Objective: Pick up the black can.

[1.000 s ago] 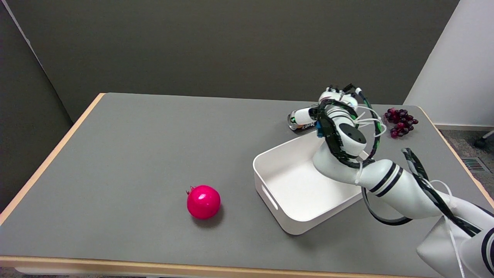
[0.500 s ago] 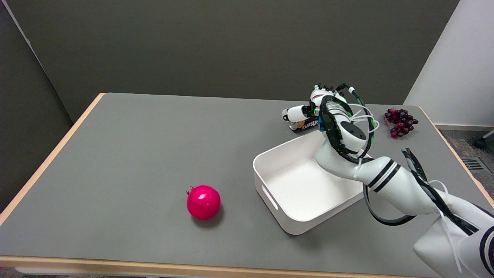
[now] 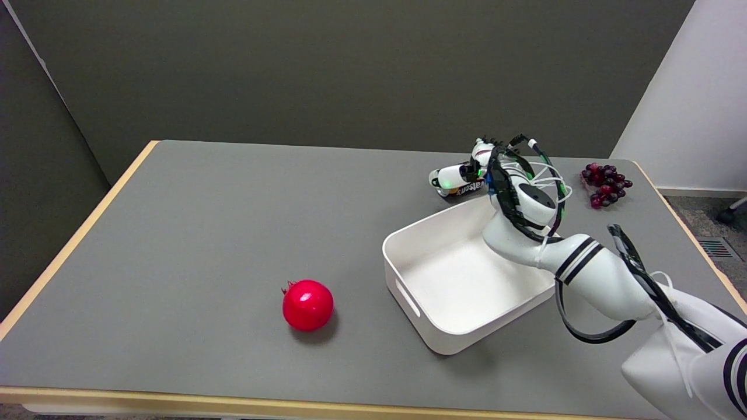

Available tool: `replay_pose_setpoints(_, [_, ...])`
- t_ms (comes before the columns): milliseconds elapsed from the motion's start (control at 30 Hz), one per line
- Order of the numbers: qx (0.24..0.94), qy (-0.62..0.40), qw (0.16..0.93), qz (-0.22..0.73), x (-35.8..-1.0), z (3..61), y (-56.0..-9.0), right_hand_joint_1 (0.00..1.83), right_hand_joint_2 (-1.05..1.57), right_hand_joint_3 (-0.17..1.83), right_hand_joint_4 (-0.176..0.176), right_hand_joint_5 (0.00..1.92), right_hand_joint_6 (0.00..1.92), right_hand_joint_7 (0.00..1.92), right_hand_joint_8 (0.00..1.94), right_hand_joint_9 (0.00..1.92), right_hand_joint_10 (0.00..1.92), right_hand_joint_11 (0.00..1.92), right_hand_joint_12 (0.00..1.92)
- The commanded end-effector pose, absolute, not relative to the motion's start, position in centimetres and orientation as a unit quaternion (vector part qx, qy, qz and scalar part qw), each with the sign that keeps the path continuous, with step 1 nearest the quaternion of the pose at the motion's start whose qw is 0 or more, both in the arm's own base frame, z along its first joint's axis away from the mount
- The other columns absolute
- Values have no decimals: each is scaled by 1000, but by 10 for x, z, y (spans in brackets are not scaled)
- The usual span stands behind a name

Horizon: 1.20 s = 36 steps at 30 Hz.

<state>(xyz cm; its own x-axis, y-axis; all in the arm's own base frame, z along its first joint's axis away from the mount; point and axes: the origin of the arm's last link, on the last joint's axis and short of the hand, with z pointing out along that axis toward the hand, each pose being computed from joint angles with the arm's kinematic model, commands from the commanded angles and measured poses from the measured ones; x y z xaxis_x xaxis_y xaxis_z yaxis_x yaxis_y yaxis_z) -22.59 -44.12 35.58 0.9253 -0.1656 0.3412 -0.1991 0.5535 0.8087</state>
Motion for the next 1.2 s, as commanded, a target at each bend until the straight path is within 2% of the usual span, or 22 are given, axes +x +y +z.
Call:
replay_pose_setpoints(33, [485, -224, 845, 26, -240, 363, -466, 457, 602, 583, -117, -1, -1, -1, -1, -1, -1, -1, 881])
replay_pose_setpoints(800, [495, -229, 838, 25, -246, 373, -477, 448, 602, 590, -125, -1, -1, -1, -1, -1, -1, -1, 858])
replay_pose_setpoints(1200, [498, -198, 843, 35, -223, 405, -460, 484, 597, 588, -121, -1, -1, -1, -1, -1, -1, -1, 853])
